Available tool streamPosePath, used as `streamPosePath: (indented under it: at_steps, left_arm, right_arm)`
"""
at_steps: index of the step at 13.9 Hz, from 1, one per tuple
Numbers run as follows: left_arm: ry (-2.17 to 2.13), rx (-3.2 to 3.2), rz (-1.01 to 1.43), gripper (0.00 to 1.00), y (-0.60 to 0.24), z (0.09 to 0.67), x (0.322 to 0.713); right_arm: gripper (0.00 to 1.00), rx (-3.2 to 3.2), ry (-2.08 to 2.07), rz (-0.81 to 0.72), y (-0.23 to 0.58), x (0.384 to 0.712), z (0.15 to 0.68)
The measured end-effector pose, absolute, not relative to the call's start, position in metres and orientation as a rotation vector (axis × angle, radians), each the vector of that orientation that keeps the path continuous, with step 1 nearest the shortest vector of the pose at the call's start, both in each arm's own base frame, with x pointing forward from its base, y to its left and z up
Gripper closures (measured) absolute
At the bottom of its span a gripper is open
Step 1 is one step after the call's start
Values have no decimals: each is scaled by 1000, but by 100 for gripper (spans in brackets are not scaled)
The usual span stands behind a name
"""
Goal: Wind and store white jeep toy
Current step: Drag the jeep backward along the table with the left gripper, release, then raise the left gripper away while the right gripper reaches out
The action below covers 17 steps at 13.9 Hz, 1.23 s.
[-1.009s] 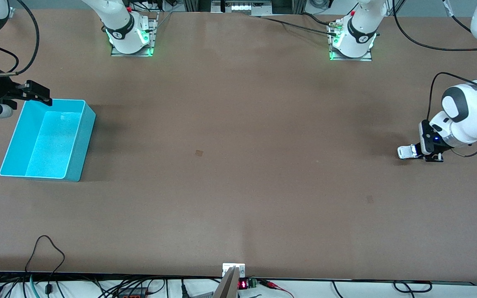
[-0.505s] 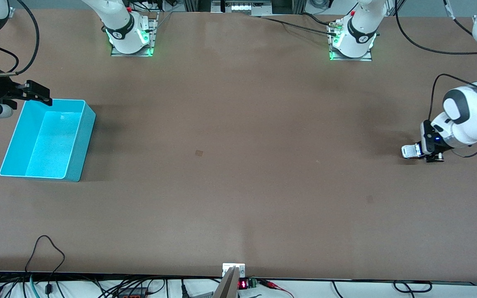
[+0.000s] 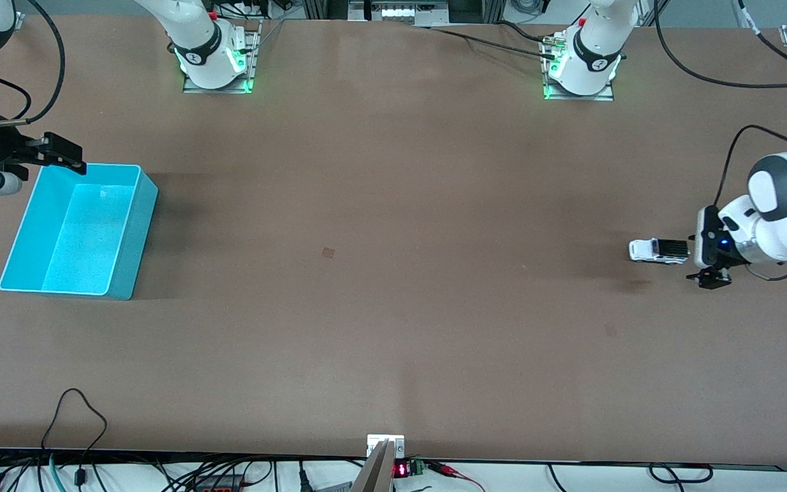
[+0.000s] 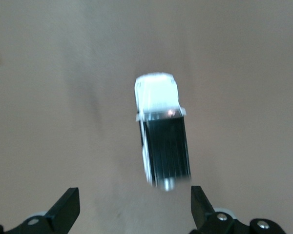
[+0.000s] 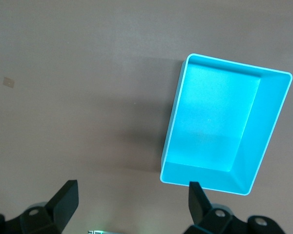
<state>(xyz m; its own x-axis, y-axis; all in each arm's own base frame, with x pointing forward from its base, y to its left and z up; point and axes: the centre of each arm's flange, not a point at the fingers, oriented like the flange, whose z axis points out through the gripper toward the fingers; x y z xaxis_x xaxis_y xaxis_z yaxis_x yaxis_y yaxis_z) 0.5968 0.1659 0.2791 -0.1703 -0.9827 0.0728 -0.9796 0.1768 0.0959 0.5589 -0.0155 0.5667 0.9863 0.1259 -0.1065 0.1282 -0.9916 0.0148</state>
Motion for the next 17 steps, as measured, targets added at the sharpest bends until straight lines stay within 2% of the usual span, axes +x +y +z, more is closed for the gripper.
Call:
streamPosePath:
  at_steps: [5,12,17]
  left_arm:
    - [-2356,1974,-23,0,161,325,598]
    - [-2282,2055,165,0,149,364,602]
    - [-2246,2116,238,0,109,389,620]
  right_arm:
    - [0,3109,199,-165,-15,559,567]
    - [0,3109,200,-165,-15,559,567]
    - [0,3109,201,-170,-14,560,564]
